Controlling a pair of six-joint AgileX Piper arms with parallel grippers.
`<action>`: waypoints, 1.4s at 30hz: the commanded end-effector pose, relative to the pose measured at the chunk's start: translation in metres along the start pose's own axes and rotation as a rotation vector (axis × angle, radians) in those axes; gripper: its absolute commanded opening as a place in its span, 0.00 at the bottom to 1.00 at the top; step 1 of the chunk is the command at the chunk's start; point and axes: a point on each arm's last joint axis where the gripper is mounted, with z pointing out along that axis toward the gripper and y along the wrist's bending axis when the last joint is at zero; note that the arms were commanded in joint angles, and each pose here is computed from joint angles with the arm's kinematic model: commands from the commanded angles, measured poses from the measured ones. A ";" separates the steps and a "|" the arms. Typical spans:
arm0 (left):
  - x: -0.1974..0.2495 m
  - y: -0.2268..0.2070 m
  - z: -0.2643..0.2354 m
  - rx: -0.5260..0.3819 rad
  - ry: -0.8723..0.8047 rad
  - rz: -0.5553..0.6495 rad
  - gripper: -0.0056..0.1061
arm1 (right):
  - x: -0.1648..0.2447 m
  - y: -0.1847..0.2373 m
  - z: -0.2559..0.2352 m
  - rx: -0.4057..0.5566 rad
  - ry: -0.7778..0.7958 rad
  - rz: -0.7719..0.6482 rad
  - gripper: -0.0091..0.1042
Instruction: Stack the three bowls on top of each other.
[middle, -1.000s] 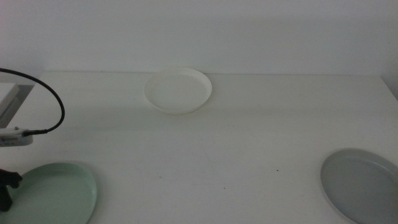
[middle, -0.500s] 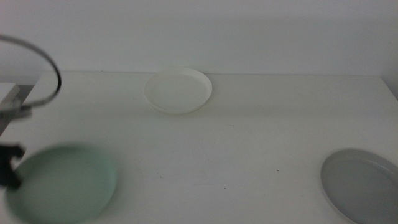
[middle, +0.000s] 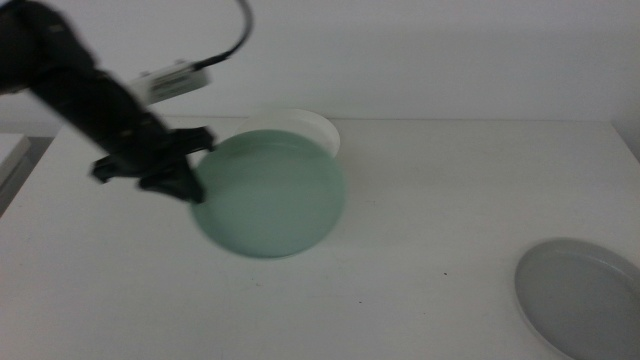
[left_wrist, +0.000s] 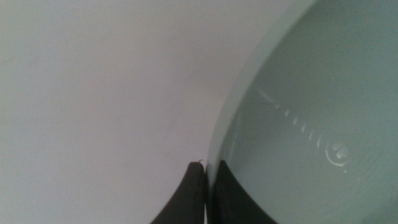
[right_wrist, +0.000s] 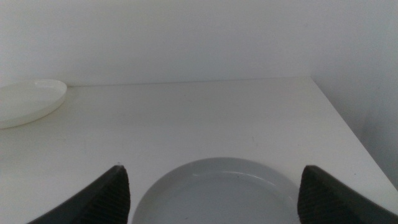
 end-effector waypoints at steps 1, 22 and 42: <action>-0.009 -0.019 0.008 -0.001 -0.002 -0.002 0.03 | 0.000 0.000 0.000 0.002 -0.011 -0.010 0.90; -0.028 -0.057 0.106 0.005 0.142 -0.004 0.03 | 0.000 0.000 0.000 0.002 -0.011 -0.010 0.90; -0.030 -0.050 0.134 0.034 0.161 -0.038 0.17 | 0.000 0.000 0.000 0.002 -0.011 -0.010 0.90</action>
